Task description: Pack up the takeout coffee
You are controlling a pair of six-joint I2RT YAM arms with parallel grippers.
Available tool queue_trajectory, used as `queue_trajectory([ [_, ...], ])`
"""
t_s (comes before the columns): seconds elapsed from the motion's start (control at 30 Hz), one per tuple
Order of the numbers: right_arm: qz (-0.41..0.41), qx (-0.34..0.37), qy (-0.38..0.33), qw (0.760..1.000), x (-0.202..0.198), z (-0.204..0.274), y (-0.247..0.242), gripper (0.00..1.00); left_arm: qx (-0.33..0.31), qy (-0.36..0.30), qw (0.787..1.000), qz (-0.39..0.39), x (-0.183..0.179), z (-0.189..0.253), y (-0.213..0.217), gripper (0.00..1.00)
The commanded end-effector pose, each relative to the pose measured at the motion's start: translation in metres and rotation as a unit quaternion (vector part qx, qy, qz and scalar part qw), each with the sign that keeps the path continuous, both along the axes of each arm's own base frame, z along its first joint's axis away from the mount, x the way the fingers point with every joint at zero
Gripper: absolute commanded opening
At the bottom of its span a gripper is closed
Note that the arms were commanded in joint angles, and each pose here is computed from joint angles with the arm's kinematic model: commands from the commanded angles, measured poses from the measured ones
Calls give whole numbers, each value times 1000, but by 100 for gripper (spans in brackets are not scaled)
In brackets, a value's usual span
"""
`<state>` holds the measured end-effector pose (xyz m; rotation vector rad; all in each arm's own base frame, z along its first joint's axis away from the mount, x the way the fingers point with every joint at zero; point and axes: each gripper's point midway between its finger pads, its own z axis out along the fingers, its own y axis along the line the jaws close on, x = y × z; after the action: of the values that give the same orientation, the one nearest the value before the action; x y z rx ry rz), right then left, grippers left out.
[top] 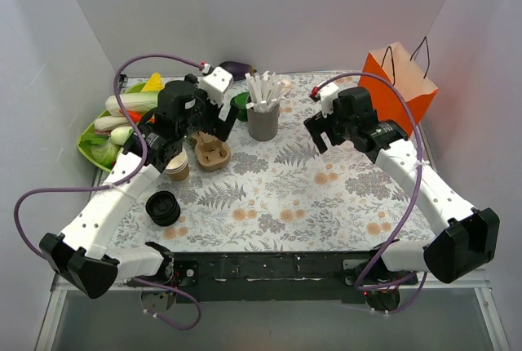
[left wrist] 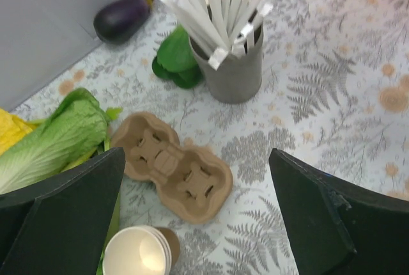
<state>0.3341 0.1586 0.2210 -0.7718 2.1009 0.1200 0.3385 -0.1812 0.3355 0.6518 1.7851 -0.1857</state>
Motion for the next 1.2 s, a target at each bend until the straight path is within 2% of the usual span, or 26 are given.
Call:
queue_trajectory([
  [0.0,92,8,15,996,-17,3,21,97,53,99,993,-35,-30,-31,14,98],
  [0.07,134,-13,19,991,-26,-1,22,97,69,148,985,-46,-43,-46,15,98],
  [0.2,159,-22,32,986,-33,-15,22,97,91,190,976,-56,-62,-55,24,98],
  [0.3,167,-18,48,985,-36,-23,25,97,107,251,962,-7,-70,-75,39,98],
  [0.33,169,-13,52,984,-37,-24,27,97,121,288,950,9,-81,-86,47,98],
  [0.47,181,2,70,981,-45,-35,32,95,145,390,906,77,-99,-127,71,83],
  [0.6,194,19,78,978,-51,-37,38,93,127,391,901,136,-84,-130,97,64],
  [0.7,193,19,76,978,-54,-40,37,93,126,366,906,172,-63,-121,109,55],
  [0.73,193,20,74,978,-54,-41,36,93,130,359,907,179,-55,-121,111,54],
  [0.77,194,20,74,978,-55,-42,36,93,134,355,907,183,-51,-120,113,47],
  [0.8,195,22,78,977,-57,-44,36,93,136,352,908,183,-46,-119,113,44],
  [0.87,197,25,83,977,-60,-45,36,93,142,374,899,179,-43,-129,113,37],
  [1.17,201,15,84,976,-60,-47,34,93,133,425,875,189,-36,-162,121,39],
])
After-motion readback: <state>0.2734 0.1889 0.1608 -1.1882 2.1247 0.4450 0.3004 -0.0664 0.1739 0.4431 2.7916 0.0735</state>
